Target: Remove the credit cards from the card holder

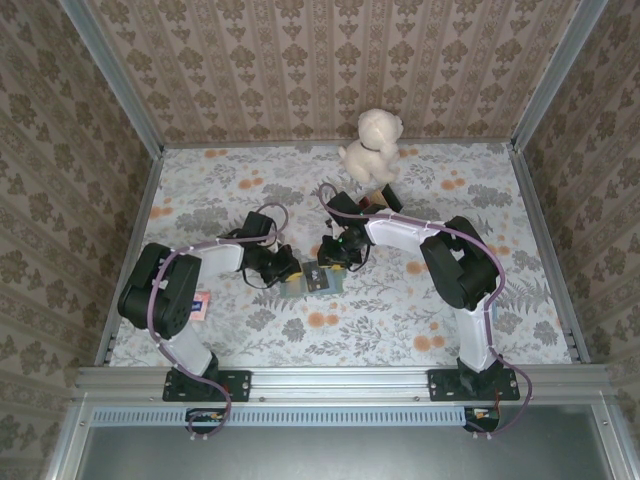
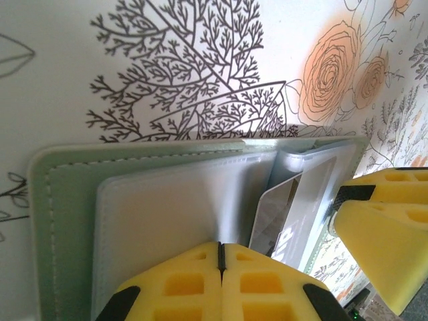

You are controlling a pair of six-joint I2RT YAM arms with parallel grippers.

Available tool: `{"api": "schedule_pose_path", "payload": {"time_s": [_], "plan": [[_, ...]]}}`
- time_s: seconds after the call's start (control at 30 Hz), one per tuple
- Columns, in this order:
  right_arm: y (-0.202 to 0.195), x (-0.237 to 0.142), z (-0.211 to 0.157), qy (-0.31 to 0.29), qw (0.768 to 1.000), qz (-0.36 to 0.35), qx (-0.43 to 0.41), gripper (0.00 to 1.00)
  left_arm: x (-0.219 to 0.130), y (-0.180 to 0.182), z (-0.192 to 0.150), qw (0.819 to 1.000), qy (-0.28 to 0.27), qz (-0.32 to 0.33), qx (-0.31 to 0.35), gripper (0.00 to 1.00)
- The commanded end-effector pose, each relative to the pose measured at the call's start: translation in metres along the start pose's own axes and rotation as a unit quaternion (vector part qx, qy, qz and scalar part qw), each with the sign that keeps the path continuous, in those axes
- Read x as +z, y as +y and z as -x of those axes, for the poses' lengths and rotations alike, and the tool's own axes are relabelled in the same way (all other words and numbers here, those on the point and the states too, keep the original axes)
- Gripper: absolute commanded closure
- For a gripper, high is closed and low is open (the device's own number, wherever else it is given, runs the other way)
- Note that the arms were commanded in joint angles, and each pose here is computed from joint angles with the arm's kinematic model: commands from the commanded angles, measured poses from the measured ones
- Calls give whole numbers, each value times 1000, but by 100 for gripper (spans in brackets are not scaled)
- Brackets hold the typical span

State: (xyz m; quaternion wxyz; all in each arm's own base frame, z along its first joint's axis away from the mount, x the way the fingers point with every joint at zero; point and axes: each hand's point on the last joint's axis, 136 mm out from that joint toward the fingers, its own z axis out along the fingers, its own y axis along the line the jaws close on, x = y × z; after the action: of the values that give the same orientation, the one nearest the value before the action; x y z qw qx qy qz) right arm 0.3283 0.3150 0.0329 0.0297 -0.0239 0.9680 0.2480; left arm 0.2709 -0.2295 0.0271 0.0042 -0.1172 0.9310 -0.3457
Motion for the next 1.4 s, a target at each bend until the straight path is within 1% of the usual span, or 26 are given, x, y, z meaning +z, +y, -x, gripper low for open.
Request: {"api": "schedule_pose_path", "payload": {"time_s": [0.0,0.17,0.37,0.43,0.57,0.7,0.8,0.9,1.0,1.37], "plan": [[9,2,-3,11,1000,9,-18,72,-5,-1,0,1000,-5,0,12,97],[-1,10,-7,20,1000,-9,-10,72,-8,-6,1,1000,-11,-9,8,85],[-5,18,-10,31,999,-11,-7,73,-31,-25,5,998,-42,-13,36,72],[-5,20,-10,34,999,-10,-6,75,-31,-29,5,998,-40,-22,39,67],[-6,21,-11,35,999,-12,-4,77,-20,-30,2,999,-15,-34,31,63],[-8,22,-13,37,999,-14,-2,77,-11,-24,2,999,-6,-22,22,61],[-9,22,-14,39,999,-15,-1,78,-4,-24,3,999,1,-27,21,61],[-9,22,-14,39,999,-15,-1,78,0,-25,5,999,4,-31,21,67],[-11,23,-16,43,999,-15,1,78,0,-27,7,999,4,-33,27,71],[-8,22,-17,44,999,-9,0,78,5,-28,10,999,9,-35,40,79]]}}
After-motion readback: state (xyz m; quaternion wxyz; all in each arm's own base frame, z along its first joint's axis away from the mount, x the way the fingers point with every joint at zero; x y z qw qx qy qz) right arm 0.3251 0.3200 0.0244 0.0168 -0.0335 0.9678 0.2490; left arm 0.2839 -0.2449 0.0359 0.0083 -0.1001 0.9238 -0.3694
